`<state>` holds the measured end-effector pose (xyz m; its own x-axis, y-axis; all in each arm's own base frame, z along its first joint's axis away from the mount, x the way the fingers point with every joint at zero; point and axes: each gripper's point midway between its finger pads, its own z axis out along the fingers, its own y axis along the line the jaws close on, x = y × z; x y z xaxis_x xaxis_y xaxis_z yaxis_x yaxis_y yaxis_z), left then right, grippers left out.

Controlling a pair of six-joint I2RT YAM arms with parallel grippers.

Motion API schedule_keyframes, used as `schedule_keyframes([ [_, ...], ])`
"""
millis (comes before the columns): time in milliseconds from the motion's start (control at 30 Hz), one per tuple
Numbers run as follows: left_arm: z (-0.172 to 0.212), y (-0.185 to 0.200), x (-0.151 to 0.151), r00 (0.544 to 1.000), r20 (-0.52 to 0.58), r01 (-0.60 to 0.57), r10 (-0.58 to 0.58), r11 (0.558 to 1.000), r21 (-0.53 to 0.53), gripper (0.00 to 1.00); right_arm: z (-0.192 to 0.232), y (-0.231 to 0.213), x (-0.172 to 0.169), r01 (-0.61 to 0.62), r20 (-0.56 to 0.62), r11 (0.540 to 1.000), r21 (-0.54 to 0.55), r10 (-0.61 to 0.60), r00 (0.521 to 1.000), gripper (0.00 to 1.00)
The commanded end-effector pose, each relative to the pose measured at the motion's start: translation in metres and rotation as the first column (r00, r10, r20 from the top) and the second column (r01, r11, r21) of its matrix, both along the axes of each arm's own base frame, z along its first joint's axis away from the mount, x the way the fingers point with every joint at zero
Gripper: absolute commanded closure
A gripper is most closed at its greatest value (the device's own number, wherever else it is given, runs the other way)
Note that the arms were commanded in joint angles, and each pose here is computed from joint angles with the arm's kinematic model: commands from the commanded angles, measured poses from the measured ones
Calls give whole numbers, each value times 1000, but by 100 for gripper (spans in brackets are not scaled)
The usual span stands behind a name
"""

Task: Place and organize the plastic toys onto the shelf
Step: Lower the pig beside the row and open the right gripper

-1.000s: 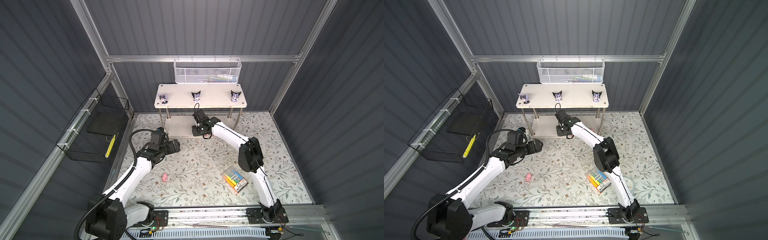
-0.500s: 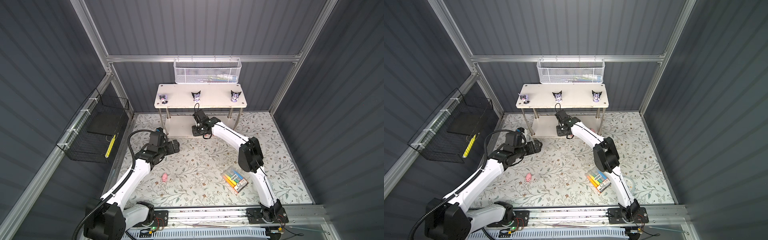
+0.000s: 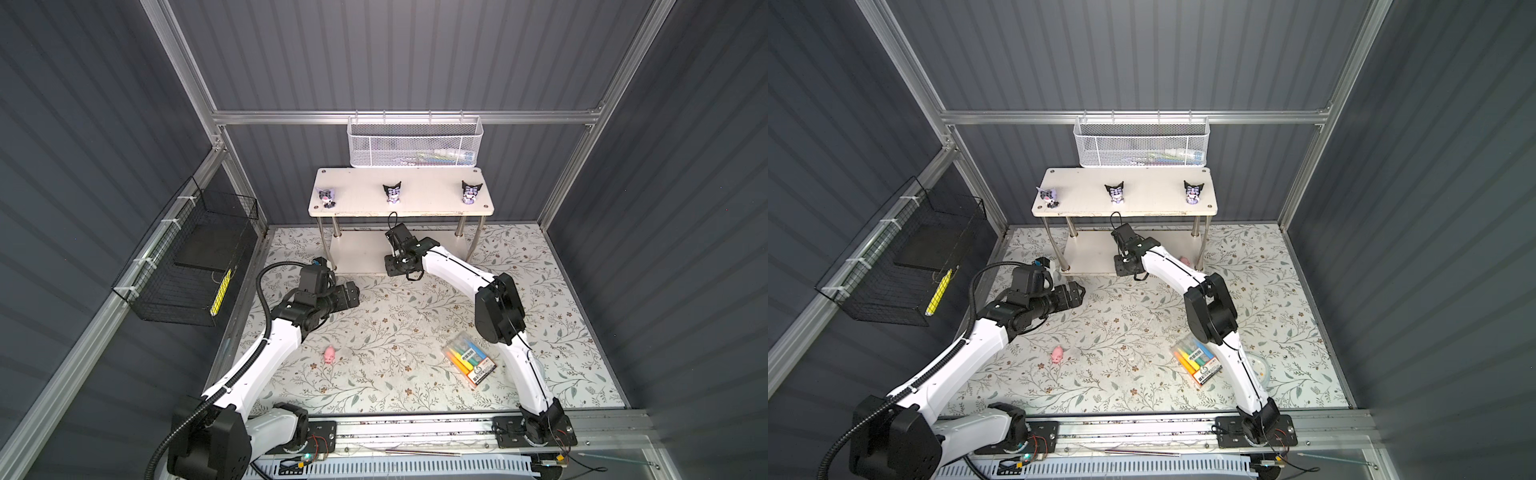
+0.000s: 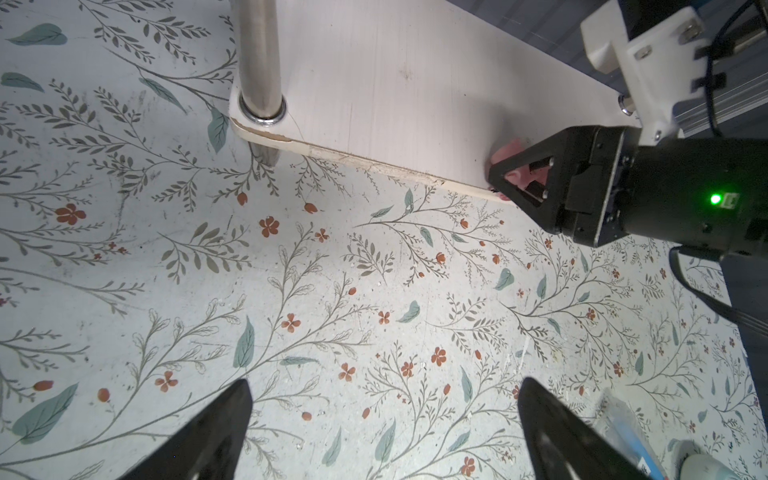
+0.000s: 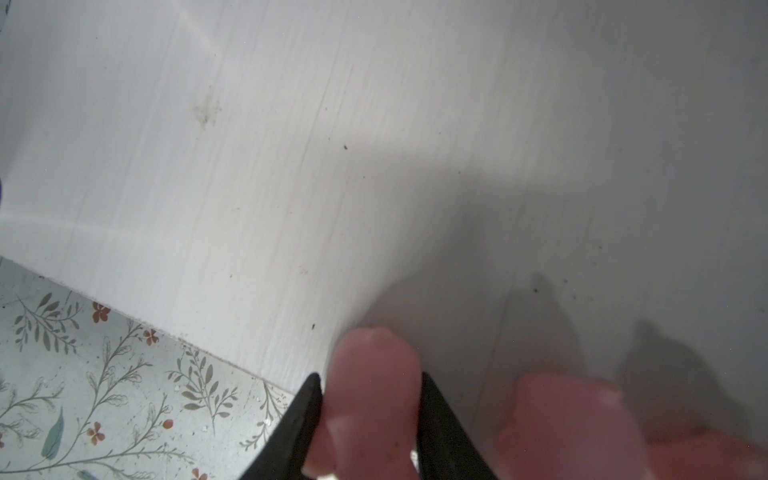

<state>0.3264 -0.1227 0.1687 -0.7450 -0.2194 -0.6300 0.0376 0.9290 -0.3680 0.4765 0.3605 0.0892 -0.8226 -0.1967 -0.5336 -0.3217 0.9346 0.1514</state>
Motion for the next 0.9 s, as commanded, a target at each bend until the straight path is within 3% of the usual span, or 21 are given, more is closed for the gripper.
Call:
schedule_keyframes([
  [0,-4,0,-4,1000,-17,2,-3,1000,-12,0,-22,-12,0,17,-42,999,-40,-19,999,55],
  [400,0,5,-10,1000,-14,-11,11,1000,0,0,13,-13,-5,6,-3,1000,-4,-6,1000,36],
  [667,-3,23,-26,998,-38,-56,59,996,64,0,38,-12,-24,-28,16,999,30,27,1000,30],
  [867,-5,29,-42,996,-44,-79,81,996,44,0,47,-11,-44,-47,14,998,42,46,999,28],
])
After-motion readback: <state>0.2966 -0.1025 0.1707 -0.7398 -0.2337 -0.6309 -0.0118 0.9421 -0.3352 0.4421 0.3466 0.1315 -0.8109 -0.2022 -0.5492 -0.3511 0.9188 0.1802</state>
